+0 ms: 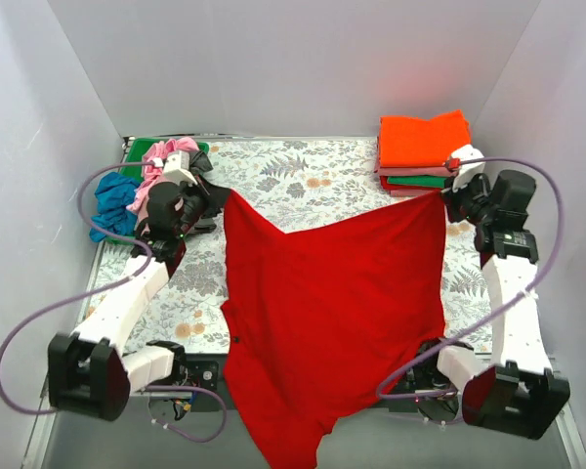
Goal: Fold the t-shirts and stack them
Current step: Flatten the tshirt out
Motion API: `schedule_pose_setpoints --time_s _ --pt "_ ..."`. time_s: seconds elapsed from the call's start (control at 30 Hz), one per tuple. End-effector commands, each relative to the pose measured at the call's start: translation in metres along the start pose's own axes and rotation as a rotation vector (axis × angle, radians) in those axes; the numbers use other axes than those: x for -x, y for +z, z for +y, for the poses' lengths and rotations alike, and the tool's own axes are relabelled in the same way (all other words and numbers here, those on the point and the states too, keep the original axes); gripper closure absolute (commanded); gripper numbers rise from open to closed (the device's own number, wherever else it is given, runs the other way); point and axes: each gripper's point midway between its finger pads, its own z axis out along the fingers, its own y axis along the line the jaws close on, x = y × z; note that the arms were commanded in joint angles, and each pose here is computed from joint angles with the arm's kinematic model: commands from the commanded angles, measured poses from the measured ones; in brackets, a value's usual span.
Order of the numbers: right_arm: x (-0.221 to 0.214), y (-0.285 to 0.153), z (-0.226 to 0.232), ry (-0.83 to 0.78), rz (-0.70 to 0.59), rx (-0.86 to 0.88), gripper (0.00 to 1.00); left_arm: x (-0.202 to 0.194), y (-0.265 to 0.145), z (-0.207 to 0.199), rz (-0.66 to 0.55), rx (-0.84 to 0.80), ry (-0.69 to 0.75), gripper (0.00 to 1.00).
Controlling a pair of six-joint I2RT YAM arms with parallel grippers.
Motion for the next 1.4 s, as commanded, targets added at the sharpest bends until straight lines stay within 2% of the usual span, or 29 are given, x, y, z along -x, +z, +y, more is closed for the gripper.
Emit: schedule_pose_setpoints --time_s 0.0,0.03,0.13,0.33,0.43,0.7,0.87,1.07,1.3,1.37 --pt "0.013 0.033 -0.005 -0.030 -0.161 0.019 0.99 0.021 0.023 0.009 -0.131 -0.032 0.026 1.00" --pt "-0.016 0.055 -0.002 0.015 -0.095 0.058 0.99 0.006 0.040 0.029 -0.095 0.004 0.014 1.00" --pt "-0.049 0.095 -0.004 0.057 -0.011 0.104 0.99 -0.015 0.069 0.063 -0.033 0.056 -0.020 1.00" --pt "-0.081 0.150 -0.001 0.089 0.069 0.137 0.99 -0.031 0.100 0.093 0.042 0.102 -0.017 1.00" --pt "-0.082 0.166 -0.006 0.099 0.079 0.132 0.99 -0.034 0.112 0.101 0.066 0.109 -0.008 1.00" --pt "-0.073 0.184 -0.026 0.094 0.075 0.082 0.99 -0.012 0.134 0.113 0.048 0.114 -0.011 1.00" --pt "-0.075 0.192 -0.033 0.107 0.085 0.064 0.99 -0.018 0.151 0.115 0.094 0.091 -0.030 1.00" --pt "-0.081 0.191 -0.040 0.116 0.106 0.021 0.99 -0.011 0.162 0.110 0.091 0.065 -0.030 1.00" --pt "-0.086 0.184 -0.029 0.136 0.109 0.048 0.99 -0.007 0.142 0.090 0.091 0.006 -0.029 1.00" --pt "-0.089 0.183 -0.024 0.149 0.112 0.064 0.99 -0.021 0.129 0.091 0.117 0.007 -0.044 1.00"
